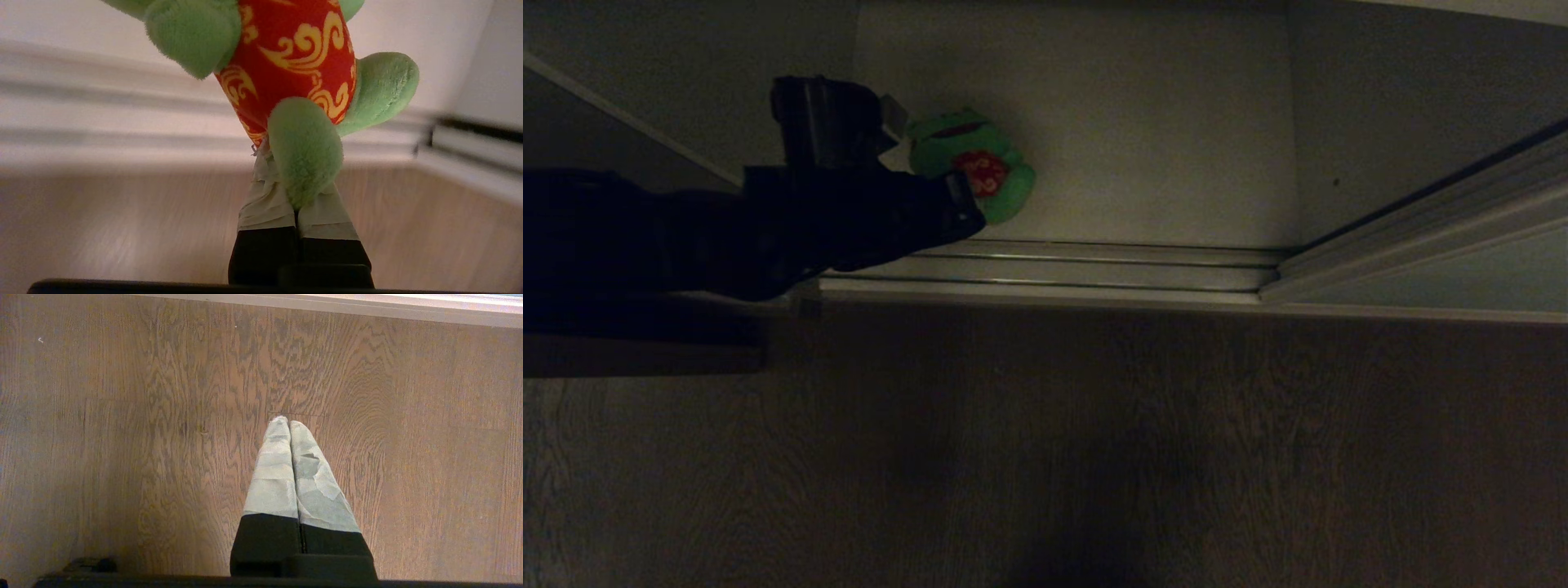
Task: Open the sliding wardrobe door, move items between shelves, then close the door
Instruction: Place the green doll on the higher shelf
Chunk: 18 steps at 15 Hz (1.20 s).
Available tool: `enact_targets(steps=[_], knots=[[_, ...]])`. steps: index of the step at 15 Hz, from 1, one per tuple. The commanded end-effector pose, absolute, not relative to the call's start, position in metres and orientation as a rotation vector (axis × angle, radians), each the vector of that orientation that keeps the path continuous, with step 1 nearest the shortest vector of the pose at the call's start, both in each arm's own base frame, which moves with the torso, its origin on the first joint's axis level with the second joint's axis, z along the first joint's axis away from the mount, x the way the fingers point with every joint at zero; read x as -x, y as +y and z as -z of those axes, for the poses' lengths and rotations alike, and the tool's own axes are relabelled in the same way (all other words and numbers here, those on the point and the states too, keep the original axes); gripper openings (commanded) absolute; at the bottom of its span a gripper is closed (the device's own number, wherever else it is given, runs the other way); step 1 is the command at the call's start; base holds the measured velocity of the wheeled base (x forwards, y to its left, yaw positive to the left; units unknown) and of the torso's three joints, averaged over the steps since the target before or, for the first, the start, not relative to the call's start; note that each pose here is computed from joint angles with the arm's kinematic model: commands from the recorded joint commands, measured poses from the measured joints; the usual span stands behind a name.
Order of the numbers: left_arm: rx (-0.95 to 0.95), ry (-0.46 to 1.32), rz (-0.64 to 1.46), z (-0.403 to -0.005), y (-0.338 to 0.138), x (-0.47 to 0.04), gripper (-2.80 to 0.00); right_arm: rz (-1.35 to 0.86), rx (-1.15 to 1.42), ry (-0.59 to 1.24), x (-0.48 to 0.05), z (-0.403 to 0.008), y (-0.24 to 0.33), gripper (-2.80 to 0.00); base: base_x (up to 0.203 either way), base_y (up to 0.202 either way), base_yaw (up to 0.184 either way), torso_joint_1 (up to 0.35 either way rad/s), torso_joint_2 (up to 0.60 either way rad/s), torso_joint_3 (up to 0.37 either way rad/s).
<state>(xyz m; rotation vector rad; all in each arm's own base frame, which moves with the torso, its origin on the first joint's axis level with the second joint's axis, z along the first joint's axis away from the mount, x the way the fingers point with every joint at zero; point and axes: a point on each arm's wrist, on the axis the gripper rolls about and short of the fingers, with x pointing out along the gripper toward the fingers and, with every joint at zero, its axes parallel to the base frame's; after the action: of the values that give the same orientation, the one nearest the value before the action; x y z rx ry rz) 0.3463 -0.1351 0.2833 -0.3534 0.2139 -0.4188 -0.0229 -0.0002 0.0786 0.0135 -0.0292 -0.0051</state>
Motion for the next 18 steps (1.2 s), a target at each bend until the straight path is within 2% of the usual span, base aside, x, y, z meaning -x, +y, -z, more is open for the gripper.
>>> enact_targets(steps=[1,4,8,11,14,18], knots=[[0.350,0.156,0.428,-0.322,-0.115,-0.290,-2.80,0.004,-0.014,-0.033,0.023,-0.079,0.000,-2.80,0.000,0.000,0.000,0.000,0.00,0.000],[0.292,0.132,0.420,-0.337,-0.087,-0.219,-2.80,0.004,-0.014,-0.034,0.023,-0.079,0.000,-2.80,0.000,0.000,0.000,0.000,0.00,0.000],[0.196,0.173,0.334,-0.313,-0.047,-0.122,-2.80,0.004,-0.014,-0.032,0.023,-0.078,0.000,-2.80,0.000,0.000,0.000,0.000,0.00,0.000],[0.159,0.206,0.265,-0.283,-0.018,-0.055,-2.80,0.004,-0.014,-0.034,0.023,-0.079,0.000,-2.80,0.000,0.000,0.000,0.000,0.00,0.000],[0.115,0.161,0.171,-0.252,0.000,0.003,-2.80,0.004,-0.014,-0.033,0.023,-0.079,0.000,-2.80,0.000,0.000,0.000,0.000,0.00,0.000],[0.000,0.105,0.115,-0.179,0.001,0.050,-2.80,0.004,-0.014,-0.032,0.023,-0.078,0.000,-2.80,0.000,0.000,0.000,0.000,0.00,0.000]])
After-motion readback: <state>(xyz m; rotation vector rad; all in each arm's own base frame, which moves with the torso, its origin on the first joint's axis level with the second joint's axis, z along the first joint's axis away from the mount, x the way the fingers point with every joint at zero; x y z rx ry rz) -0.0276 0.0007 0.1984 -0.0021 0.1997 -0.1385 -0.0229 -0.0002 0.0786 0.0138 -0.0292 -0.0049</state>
